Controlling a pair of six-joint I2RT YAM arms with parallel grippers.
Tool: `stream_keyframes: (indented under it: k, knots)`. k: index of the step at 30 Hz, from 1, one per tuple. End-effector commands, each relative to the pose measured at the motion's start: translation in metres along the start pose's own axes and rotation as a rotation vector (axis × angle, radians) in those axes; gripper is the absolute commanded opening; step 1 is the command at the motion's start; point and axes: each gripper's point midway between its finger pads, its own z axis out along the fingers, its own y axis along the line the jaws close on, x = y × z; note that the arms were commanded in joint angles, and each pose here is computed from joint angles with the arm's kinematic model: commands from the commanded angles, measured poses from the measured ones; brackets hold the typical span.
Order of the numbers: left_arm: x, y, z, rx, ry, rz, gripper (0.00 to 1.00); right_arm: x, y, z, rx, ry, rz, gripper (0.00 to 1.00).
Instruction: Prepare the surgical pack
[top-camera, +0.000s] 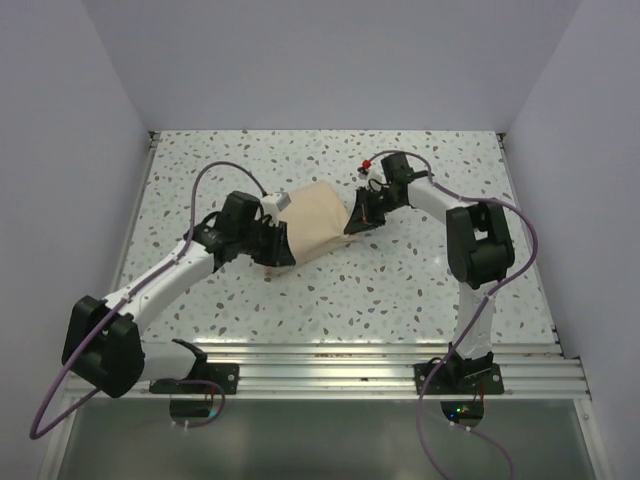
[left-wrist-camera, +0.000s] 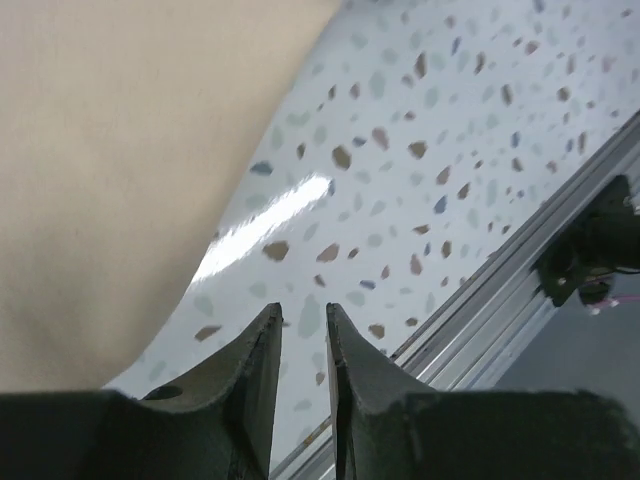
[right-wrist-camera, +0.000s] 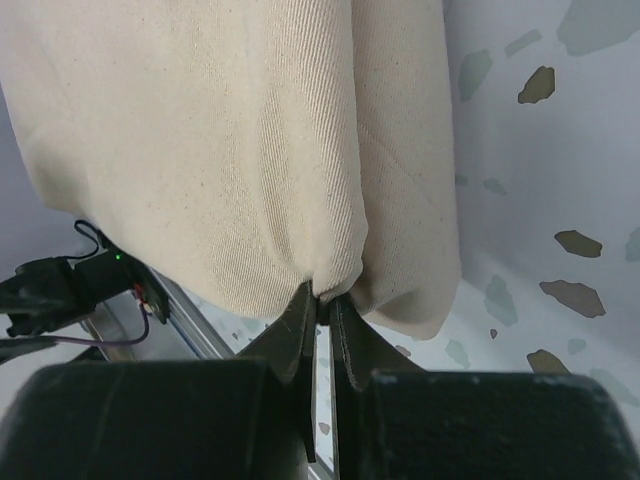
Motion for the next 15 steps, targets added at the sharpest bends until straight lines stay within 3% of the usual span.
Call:
stream_keyframes:
  k: [1,4,8,15]
  knots:
    - [-0.068,-0.053,-0.027,0.192,-0.197,0.052,0.28,0.013,0.001,-0.006,0.071,0.018,0.012,0.00]
    - [-0.091,-0.053,-0.018,0.194,-0.218,-0.001,0.24,0.011,0.011,-0.004,0.049,0.008,0.011,0.00]
    - [-0.102,-0.034,0.022,0.211,-0.165,-0.081,0.18,0.009,0.012,-0.005,0.049,0.004,0.016,0.00]
    - [-0.061,0.010,0.046,0.118,-0.045,-0.161,0.13,0.022,-0.024,-0.011,0.218,0.067,-0.006,0.00]
